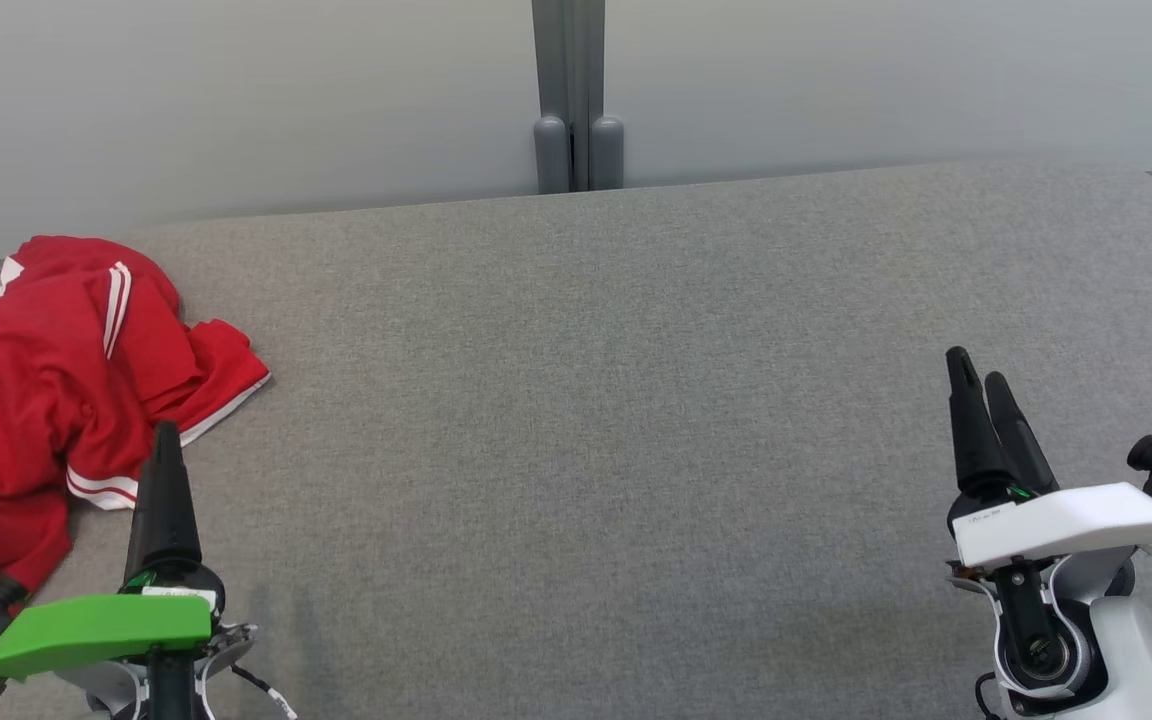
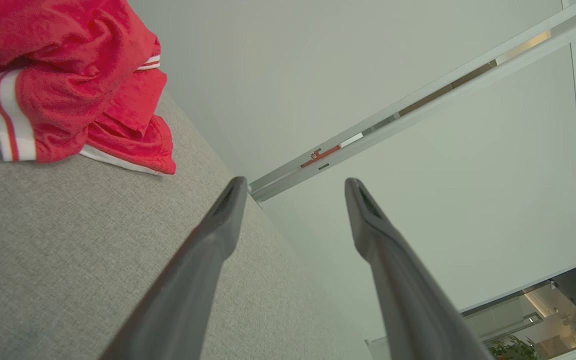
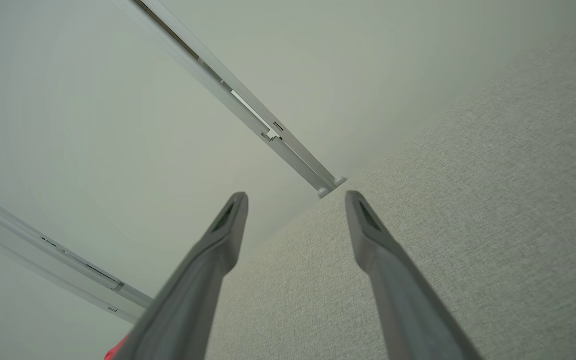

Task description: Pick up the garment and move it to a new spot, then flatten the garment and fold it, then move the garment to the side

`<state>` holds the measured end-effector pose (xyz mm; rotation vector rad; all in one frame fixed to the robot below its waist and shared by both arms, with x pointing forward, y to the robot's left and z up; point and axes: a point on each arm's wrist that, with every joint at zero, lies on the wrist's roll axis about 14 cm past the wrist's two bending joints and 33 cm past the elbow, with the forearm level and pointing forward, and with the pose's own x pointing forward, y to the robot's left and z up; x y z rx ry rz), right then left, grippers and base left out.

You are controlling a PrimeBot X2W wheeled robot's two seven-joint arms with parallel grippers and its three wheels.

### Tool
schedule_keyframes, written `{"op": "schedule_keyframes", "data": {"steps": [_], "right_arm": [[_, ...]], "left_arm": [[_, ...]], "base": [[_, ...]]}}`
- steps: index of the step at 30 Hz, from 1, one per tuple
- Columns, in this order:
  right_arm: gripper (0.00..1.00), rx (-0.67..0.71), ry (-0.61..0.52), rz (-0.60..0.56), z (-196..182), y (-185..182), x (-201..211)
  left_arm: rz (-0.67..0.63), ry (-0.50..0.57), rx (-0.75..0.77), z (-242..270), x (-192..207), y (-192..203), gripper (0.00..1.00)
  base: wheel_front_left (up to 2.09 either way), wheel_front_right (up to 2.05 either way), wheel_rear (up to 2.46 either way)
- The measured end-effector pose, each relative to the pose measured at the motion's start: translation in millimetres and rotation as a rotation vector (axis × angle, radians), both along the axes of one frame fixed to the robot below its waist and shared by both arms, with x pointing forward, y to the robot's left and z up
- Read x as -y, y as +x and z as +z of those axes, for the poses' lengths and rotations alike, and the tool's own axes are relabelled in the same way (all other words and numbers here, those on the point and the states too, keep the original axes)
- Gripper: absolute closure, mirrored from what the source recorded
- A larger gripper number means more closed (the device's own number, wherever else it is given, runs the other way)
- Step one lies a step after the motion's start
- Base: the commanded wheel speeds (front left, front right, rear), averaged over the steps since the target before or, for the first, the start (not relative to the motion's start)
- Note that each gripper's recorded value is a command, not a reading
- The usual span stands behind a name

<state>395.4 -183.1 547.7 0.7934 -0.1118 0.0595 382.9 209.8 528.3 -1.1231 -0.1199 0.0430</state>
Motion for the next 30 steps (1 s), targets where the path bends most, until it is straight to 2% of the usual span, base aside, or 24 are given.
{"op": "schedule_keyframes", "data": {"steps": [14, 30], "right_arm": [[0.00, 0.069, -0.340, 0.047, 13.1, -0.5, -29.1], [0.00, 0.095, -0.624, 0.021, 10.8, -0.7, -30.0]], "left_arm": [[-0.071, 0.359, 0.009, 10.9, 39.9, -0.1, 0.00], [-0.119, 0.689, -0.014, -1.5, 70.2, -5.5, 0.00]], "base": [[0.00, 0.00, 0.00], [0.00, 0.00, 0.00]]}}
